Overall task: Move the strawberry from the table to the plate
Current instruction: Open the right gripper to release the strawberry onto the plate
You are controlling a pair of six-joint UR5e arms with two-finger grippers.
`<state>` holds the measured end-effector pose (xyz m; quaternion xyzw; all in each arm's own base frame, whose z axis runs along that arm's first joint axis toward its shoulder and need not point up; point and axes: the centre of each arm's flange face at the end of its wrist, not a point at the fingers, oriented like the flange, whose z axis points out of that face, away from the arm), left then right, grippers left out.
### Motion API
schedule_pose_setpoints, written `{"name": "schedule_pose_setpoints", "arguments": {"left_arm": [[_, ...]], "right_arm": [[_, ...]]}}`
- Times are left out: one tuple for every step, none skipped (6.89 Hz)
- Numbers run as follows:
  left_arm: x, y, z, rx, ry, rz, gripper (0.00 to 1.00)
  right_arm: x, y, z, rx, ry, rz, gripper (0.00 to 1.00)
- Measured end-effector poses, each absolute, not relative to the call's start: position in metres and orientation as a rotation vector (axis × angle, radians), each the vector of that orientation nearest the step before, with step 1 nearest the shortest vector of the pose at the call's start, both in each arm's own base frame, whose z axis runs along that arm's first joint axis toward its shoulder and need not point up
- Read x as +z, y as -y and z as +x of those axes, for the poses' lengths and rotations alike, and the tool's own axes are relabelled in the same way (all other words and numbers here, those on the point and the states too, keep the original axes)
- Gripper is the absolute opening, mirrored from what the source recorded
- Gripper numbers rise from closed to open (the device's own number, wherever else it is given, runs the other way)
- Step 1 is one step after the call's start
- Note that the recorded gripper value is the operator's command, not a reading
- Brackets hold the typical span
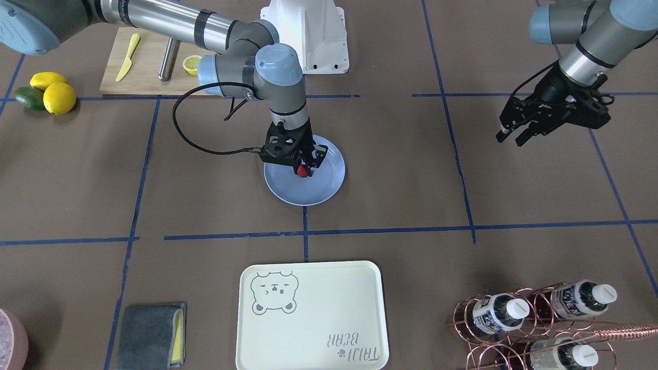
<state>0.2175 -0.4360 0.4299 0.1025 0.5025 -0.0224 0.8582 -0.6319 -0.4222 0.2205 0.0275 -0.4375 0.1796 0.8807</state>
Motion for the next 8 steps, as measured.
{"name": "schedule_pose_setpoints", "arguments": {"left_arm": [[0.43, 0.436, 0.217, -0.047, -1.055, 0.216, 0.58], [0.43, 0.436, 0.217, -0.047, -1.055, 0.215, 0.58], [0.43, 0.436, 0.217, -0.047, -1.055, 0.216, 0.58], [0.43, 0.436, 0.218, -0.047, -1.055, 0.215, 0.58], [0.43, 0.436, 0.218, -0.048, -1.055, 0.214, 0.61], [0.431, 0.437, 0.219, -0.048, -1.054, 0.212, 0.61], [0.432, 0.437, 0.22, -0.049, -1.052, 0.208, 0.61], [0.433, 0.436, 0.219, -0.049, -1.052, 0.208, 0.61]], "right_arm": [[0.221, 0.422, -0.633, 0.374, 0.91, 0.057, 0.88], [0.221, 0.421, -0.633, 0.373, 0.909, 0.056, 1.0], [0.222, 0.42, -0.634, 0.371, 0.908, 0.055, 1.0], [0.222, 0.42, -0.634, 0.37, 0.907, 0.055, 1.0], [0.221, 0.42, -0.634, 0.368, 0.909, 0.055, 1.0], [0.218, 0.42, -0.632, 0.366, 0.916, 0.057, 1.0], [0.214, 0.42, -0.624, 0.366, 0.929, 0.058, 1.0], [0.216, 0.424, -0.6, 0.371, 0.947, 0.053, 1.0]]}}
